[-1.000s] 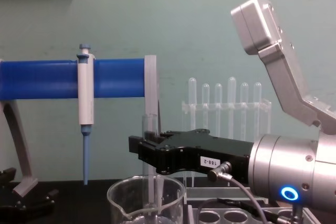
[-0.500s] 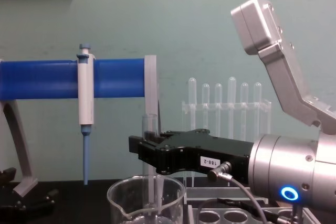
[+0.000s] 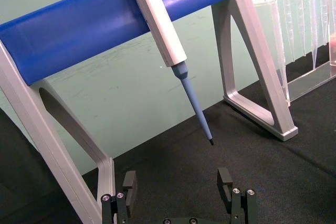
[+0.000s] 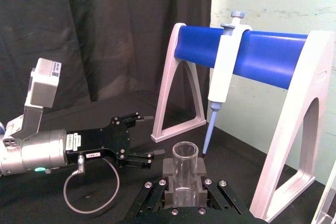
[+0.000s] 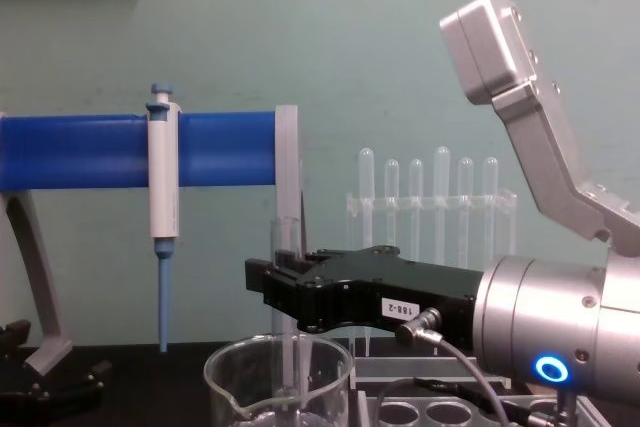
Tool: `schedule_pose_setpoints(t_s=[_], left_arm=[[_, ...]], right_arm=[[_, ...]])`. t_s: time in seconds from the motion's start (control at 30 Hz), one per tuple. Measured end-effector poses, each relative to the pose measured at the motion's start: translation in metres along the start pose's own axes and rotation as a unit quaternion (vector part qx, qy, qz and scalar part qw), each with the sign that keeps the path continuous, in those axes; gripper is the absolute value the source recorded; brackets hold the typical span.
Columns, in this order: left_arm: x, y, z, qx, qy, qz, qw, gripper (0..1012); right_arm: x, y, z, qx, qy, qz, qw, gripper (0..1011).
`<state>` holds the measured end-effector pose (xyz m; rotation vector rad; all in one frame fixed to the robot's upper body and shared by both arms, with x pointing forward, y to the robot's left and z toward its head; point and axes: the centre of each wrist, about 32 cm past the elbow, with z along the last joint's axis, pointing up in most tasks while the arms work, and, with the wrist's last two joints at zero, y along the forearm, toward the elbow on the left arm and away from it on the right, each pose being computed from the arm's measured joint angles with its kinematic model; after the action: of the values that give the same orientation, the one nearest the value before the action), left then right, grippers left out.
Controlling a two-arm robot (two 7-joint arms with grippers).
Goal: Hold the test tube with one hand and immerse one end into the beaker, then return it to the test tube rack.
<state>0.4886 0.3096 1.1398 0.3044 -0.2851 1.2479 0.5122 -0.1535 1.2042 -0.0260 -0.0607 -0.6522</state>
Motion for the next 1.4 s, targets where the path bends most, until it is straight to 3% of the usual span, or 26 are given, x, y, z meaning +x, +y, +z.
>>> schedule_pose_setpoints(t_s=[1.4], left_arm=[[0.0, 0.0, 0.0, 0.0, 0.0, 0.0, 1.0, 1000]], right_arm=[[0.0, 0.0, 0.0, 0.0, 0.0, 0.0, 1.0, 225]])
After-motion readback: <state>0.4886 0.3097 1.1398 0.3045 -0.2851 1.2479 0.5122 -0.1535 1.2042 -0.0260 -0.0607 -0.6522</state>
